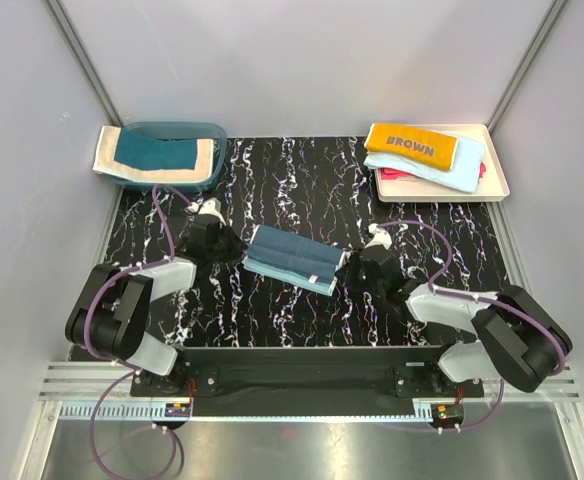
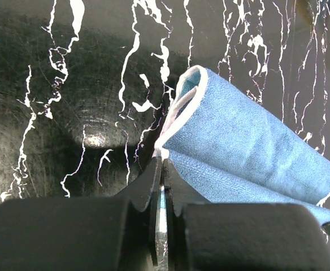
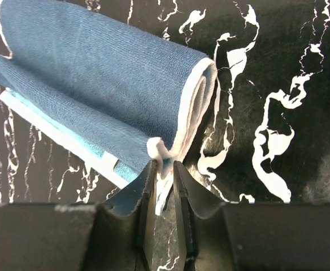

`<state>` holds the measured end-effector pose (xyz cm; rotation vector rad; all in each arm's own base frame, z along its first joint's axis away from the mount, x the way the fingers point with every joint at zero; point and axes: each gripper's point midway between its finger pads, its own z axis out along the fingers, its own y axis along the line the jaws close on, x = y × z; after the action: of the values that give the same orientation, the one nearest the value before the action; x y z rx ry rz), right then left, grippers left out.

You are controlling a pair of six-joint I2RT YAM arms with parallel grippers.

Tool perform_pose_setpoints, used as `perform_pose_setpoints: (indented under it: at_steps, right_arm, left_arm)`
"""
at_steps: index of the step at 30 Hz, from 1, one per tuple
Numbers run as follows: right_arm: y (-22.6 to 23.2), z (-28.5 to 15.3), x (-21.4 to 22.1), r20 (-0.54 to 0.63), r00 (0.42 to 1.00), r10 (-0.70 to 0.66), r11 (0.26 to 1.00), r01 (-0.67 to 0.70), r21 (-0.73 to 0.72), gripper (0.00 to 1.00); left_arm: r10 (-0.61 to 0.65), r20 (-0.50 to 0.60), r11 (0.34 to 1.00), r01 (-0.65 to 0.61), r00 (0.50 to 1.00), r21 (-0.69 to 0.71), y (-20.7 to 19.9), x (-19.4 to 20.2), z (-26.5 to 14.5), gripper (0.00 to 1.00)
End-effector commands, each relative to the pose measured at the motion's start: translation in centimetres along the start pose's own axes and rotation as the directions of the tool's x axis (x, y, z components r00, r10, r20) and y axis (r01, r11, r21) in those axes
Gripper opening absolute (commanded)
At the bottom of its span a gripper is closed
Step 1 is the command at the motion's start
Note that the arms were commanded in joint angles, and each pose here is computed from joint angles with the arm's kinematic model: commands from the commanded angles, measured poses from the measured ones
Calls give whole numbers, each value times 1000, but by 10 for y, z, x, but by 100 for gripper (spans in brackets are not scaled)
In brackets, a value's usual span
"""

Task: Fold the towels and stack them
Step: Fold the towel

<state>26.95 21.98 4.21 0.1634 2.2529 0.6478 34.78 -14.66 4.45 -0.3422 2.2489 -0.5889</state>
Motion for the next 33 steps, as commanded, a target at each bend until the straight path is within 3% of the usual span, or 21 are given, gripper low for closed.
perform_pose_setpoints:
  at_steps: [1,7,9,16,24,33]
  right_arm:
    - [16,-10,-11,35,999,21,998,-19,-56,24]
    - [28,-38,-37,96,995,24,997,-17,-77,25]
    - [28,-43,-42,102,994,25,998,-19,-65,28]
    - [32,-31,-40,35,999,10,1000,-9,-15,28]
    - [45,-6,-27,-30,999,12,1000,-13,-27,27]
    - [37,-3,15,-125,992,-5,1000,4,-12,27]
  left_arm:
    - [-8,53,1000,10,999,-29,3,-14,1,8]
    - [-3,57,999,6,998,-48,1,-21,-12,32]
    - [0,65,996,6,998,-89,6,-26,-17,36]
    - [39,98,997,-31,994,-74,-15,-42,-38,38]
    - [153,22,982,-154,988,112,-89,-23,-24,38]
    - [109,-106,993,-112,988,-23,-47,25,13,38]
